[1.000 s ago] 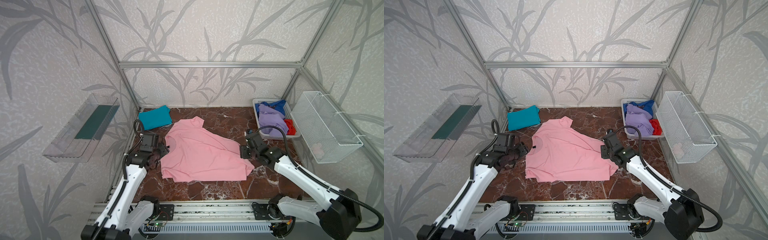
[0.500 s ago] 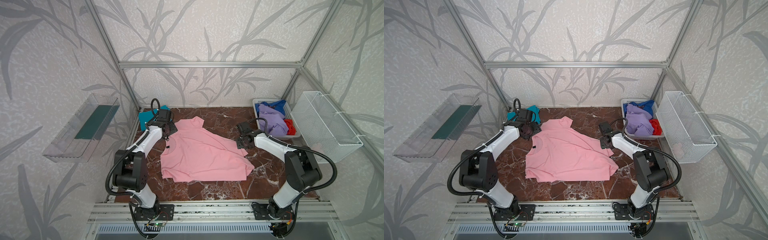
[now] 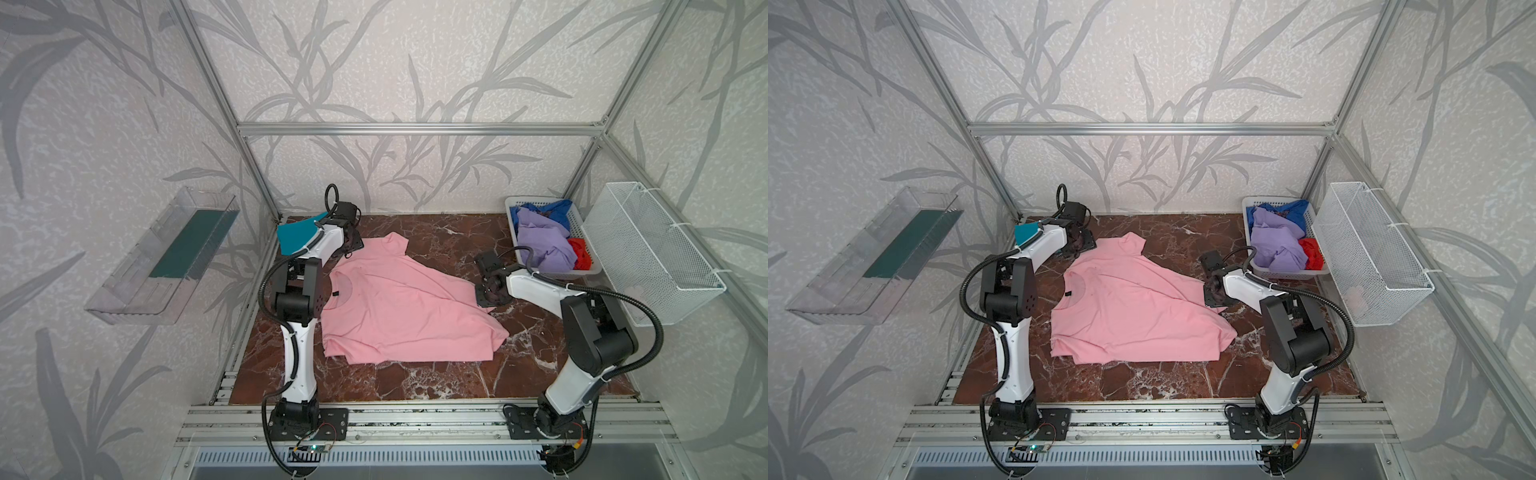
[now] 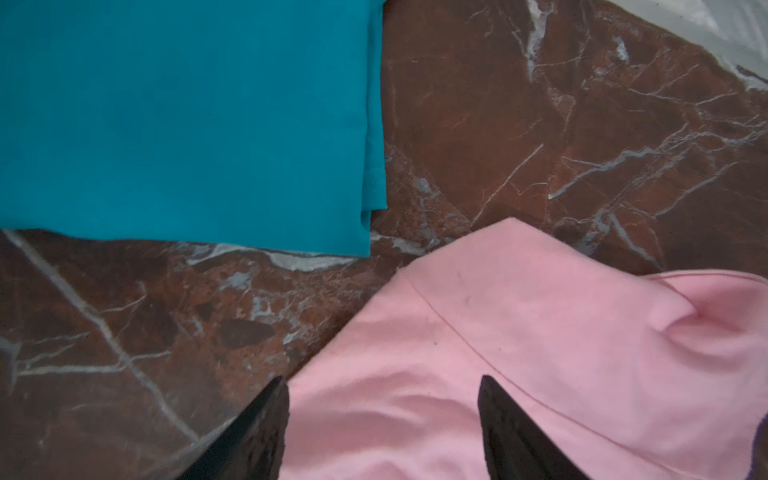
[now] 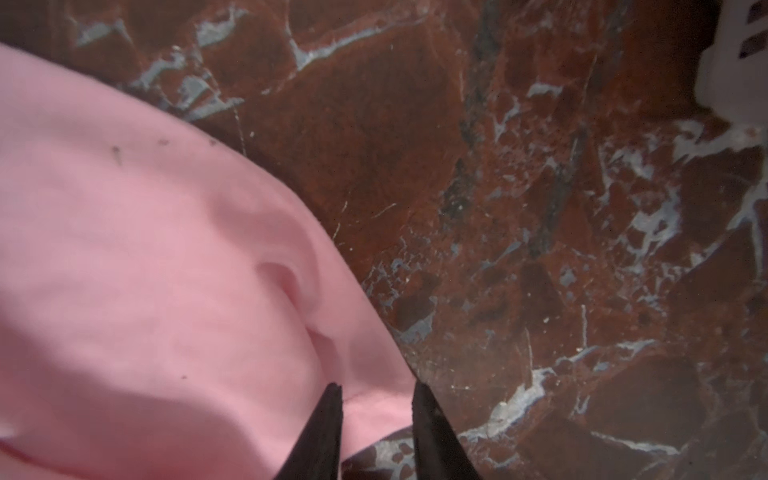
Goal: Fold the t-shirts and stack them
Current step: 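Grasp the pink shirt's collar edge with left gripper while right grasps the hem, then lift the pink shirt and stretch it between both grippers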
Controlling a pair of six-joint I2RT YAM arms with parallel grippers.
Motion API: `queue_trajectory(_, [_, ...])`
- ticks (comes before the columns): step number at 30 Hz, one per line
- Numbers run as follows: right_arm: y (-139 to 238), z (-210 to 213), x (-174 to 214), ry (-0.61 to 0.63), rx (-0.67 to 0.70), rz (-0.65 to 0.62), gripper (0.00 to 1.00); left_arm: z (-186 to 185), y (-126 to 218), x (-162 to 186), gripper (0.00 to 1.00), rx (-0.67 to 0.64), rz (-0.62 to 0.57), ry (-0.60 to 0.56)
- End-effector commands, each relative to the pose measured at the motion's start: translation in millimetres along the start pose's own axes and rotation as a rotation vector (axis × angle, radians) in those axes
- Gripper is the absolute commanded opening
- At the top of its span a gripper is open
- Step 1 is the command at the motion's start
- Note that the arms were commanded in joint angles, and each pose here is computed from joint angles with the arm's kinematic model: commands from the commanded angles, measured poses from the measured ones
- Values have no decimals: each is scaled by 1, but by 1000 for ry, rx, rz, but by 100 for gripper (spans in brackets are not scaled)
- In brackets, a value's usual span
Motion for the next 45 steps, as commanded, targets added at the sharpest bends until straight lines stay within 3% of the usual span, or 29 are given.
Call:
queue_trajectory(1, [-6,1,9,-8,4,42,31,-6,-7,-4,71,-18,9,-36])
queue_trajectory(5, [-8,0,12,-12,10,60,32,-15,-27,-2,70,-7,33,-35])
queue_trajectory(8, [-8,0,15,-16,10,71,42,-17,-39,3,60,-11,48,-34])
queue_trajectory(11, [-11,5,16,-26,-14,82,56,-17,-48,6,40,-15,58,-30])
queue_trajectory(15, [-14,7,13,-36,-19,99,57,-19,-53,7,2,-14,68,-23])
queue_trajectory(16, [-14,7,11,-42,-18,96,57,-19,-52,7,0,-13,67,-25])
queue_trajectory(19, [-14,10,3,-54,-28,83,49,-21,-45,2,0,-4,60,-31])
queue_trajectory(23, [-17,16,-9,-65,-55,74,17,-25,-26,-8,0,14,39,-43])
queue_trajectory(27, [-3,13,-27,-64,-49,27,1,-31,6,-22,0,56,7,-44])
queue_trajectory(33, [62,-18,-65,-72,39,-141,0,-37,81,-51,0,134,-84,-36])
queue_trajectory(38, [155,-55,-90,-105,125,-390,0,-29,156,-70,0,192,-196,-19])
queue_trajectory(45, [258,-96,-70,-187,190,-628,0,8,261,-72,0,269,-394,34])
Point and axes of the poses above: each gripper's point midway between its finger pads, its own y axis back along the fingers, its own z axis along the line the jaws close on, x = y × z, the point moved 1 cm from there along y, back along the fingers, and after that the axes turned 10 degrees about y, right-handed, at the moved point
